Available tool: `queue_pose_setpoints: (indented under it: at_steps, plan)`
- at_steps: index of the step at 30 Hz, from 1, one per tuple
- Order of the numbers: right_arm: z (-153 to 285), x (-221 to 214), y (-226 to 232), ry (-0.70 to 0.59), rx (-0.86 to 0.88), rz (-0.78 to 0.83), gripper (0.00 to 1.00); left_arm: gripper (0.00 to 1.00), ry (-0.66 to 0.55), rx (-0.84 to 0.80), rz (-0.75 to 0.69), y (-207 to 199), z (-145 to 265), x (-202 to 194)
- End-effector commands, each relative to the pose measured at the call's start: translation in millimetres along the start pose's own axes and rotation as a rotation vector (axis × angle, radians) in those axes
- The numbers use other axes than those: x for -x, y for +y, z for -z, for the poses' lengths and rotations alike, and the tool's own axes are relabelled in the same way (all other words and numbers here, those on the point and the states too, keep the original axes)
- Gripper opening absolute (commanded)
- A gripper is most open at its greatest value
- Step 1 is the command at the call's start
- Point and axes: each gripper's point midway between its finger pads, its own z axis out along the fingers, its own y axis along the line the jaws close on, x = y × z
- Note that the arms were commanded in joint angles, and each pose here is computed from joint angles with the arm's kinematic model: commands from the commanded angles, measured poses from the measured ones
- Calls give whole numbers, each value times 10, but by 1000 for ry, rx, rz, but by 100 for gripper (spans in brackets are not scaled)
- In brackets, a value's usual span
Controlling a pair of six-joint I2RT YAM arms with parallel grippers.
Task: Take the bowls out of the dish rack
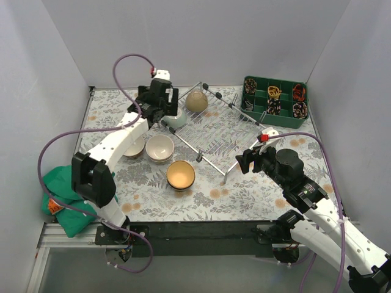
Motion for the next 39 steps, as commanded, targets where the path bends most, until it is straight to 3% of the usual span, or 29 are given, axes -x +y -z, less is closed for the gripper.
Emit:
queue_pose_setpoints:
  at_steps: [1,8,13,32,39]
  plan:
    - [-5,77,-9,-38,-2,11,83,98,-33,59,-259,-289,-55,106]
    - [-21,45,-14,-28,-4,13,83,97,-14,16,-555,-921,-303,-76]
    - [-32,34,-9,-23,-2,14,83,94,13,53,-647,-997,-517,-149]
    - [-74,-67,-12,14,-2,19,83,94,103,196,-770,-936,-1113,-642]
    - [-73,-68,-3,15,3,18,83,95,100,203,-772,-941,-1062,-621]
